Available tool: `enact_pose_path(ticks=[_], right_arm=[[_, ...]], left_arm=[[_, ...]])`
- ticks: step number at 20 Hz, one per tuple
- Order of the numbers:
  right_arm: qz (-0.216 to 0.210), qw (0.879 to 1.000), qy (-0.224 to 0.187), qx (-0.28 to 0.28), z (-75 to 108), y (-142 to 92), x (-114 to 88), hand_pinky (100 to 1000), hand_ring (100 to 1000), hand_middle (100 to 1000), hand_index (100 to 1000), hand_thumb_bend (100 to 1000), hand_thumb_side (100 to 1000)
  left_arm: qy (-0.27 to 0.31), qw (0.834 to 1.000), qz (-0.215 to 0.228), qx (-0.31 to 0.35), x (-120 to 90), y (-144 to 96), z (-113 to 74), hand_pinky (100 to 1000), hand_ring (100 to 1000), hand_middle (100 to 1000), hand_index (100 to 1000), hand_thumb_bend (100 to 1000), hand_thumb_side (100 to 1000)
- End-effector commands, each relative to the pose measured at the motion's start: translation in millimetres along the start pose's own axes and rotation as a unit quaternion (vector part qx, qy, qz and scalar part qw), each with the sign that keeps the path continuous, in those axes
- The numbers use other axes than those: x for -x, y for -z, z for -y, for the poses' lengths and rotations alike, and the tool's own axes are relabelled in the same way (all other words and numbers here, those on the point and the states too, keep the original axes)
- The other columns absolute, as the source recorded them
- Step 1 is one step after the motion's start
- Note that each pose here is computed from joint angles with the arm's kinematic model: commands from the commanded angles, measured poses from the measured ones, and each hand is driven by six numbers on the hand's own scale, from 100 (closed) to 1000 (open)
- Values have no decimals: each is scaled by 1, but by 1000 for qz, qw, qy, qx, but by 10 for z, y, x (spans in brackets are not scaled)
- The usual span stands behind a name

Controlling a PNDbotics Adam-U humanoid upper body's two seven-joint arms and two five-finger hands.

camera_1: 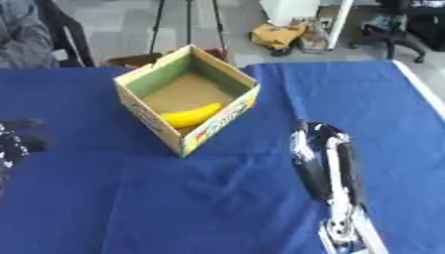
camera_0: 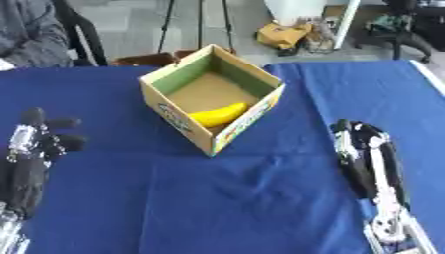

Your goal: Pick up objects on the table and place them in the box.

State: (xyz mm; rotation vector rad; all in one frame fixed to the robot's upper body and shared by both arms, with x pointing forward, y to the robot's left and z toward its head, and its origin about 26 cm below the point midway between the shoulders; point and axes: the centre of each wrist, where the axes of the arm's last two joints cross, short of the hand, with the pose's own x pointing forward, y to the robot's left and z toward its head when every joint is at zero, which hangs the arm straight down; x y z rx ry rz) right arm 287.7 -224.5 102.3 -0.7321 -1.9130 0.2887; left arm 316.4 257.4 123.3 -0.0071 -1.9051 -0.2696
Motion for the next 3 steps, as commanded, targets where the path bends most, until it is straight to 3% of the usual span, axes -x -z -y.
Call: enact_pose_path(ticks=[1, 3], right_arm=[[11, 1000, 18, 7, 76, 31, -27, 564, 496, 509, 666, 100, 988], [10, 999, 30, 7, 83, 36, -9, 564, 496, 509, 666, 100, 988]], left_arm=[[2, 1000, 10, 1, -49, 13, -14, 710, 638, 713, 694, 272, 1000], [1, 1000, 8, 1, -41, 8, -13, 710, 638, 714, 694, 272, 1000]])
